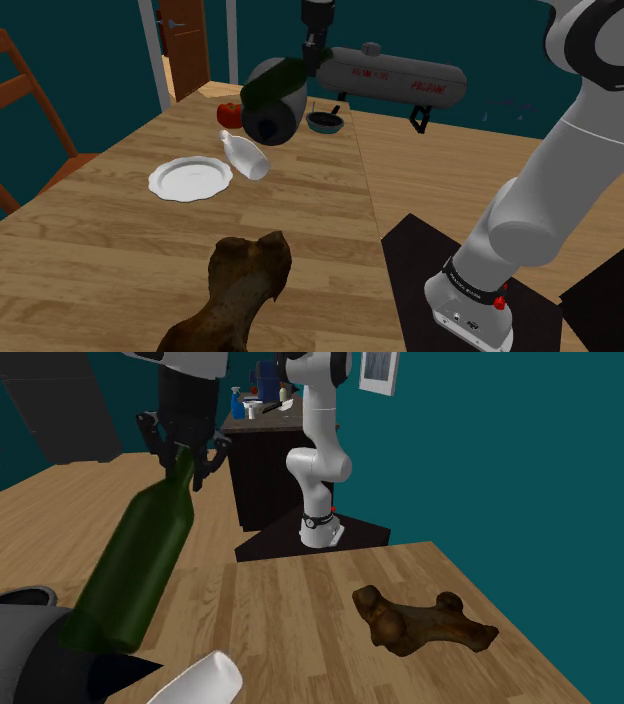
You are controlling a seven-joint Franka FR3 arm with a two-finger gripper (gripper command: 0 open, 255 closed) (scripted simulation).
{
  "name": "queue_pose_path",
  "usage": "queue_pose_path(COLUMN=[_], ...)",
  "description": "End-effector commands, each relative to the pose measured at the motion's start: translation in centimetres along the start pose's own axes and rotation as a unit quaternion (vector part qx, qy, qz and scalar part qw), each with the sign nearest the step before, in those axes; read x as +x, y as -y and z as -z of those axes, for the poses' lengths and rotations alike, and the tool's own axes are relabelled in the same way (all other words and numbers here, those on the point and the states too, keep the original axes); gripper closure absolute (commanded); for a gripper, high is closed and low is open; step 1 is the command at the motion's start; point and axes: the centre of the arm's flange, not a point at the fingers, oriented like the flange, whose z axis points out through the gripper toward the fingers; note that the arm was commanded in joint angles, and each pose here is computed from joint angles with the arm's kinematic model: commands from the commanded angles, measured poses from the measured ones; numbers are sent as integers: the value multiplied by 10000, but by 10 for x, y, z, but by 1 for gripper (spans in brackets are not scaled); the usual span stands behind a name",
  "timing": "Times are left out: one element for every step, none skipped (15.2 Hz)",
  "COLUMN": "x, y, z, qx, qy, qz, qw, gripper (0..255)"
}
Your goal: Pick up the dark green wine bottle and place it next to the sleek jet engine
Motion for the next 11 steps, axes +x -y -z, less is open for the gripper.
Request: queue_pose_path(x=[0, 0, 0, 0, 0, 0, 0, 0, 0, 0, 0], y=[2, 3, 5, 7, 8, 10, 11, 13, 15, 16, 18], z=[-9, -14, -19, -24, -29, -34, -39, -44, -49, -54, -59], qx=[-3, -3, -3, -3, -3, -3, -3, -3, -3, -3, -3], qy=[-7, -7, -7, -7, -7, -7, -7, -7, -7, -7, -7], qz=[0, 0, 0, 0, 0, 0, 0, 0, 0, 0, 0], qw=[10000, 10000, 10000, 10000, 10000, 10000, 10000, 10000, 10000, 10000, 10000], gripper=[255, 255, 255, 255, 255, 255, 255, 255, 255, 255, 255])
